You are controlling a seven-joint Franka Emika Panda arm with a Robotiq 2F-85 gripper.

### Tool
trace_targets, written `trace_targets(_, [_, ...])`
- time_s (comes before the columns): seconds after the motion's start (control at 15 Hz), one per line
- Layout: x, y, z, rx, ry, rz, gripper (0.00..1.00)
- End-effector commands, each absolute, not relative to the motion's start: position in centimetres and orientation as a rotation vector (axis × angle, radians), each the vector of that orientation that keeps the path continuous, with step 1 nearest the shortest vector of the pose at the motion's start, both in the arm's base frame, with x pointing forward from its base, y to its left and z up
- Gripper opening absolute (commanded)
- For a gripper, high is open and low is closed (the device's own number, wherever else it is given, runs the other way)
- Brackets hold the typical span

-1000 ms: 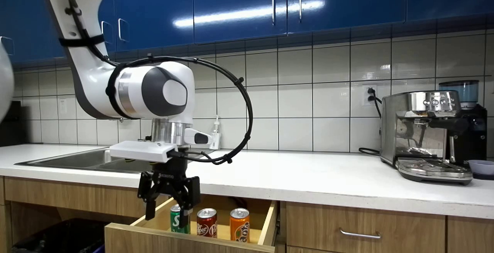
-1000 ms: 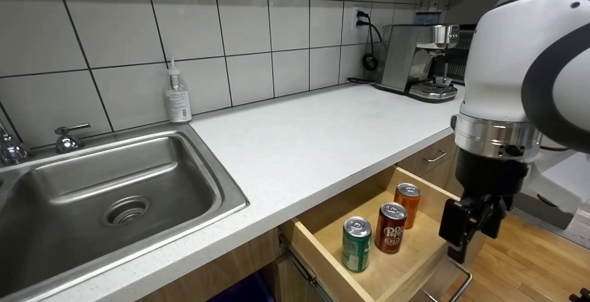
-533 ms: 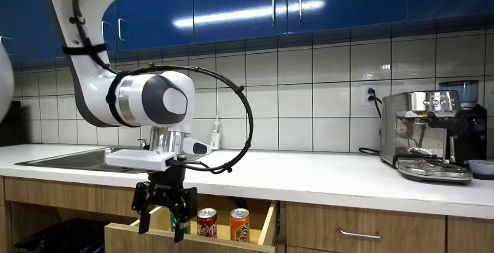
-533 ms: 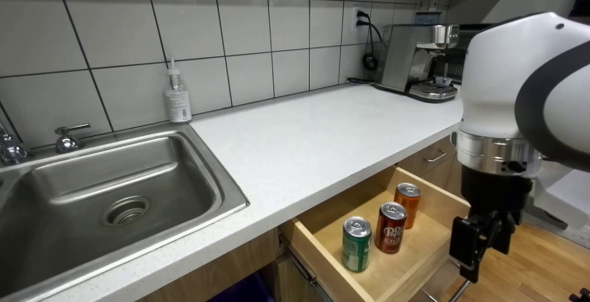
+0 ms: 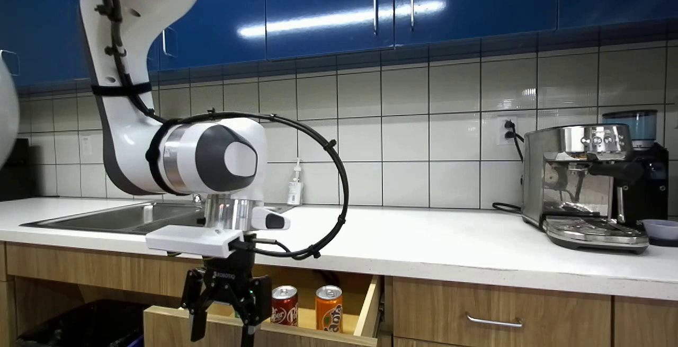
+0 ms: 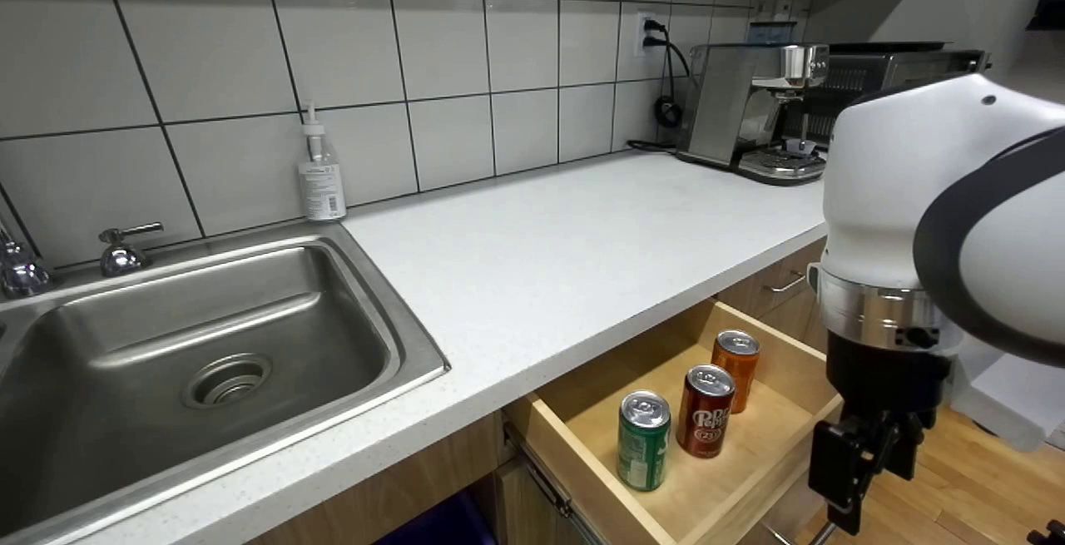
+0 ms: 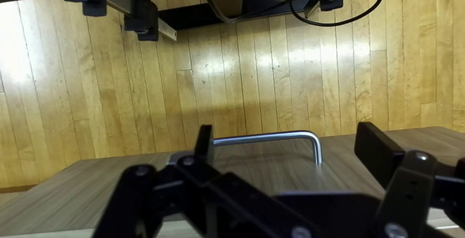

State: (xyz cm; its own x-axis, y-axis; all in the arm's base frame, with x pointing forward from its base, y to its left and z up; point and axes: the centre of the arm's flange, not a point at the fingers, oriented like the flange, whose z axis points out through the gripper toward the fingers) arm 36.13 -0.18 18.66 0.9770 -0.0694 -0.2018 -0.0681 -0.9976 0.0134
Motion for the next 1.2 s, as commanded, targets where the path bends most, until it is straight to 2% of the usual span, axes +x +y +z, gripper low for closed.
trace_targets(0.0, [31.7,-0.4,17.2,3.113,-0.084,-0.243,1.0])
trace_targets(1.13, [33.6,-0.9,15.9,3.139,0.015,0.129,1.0])
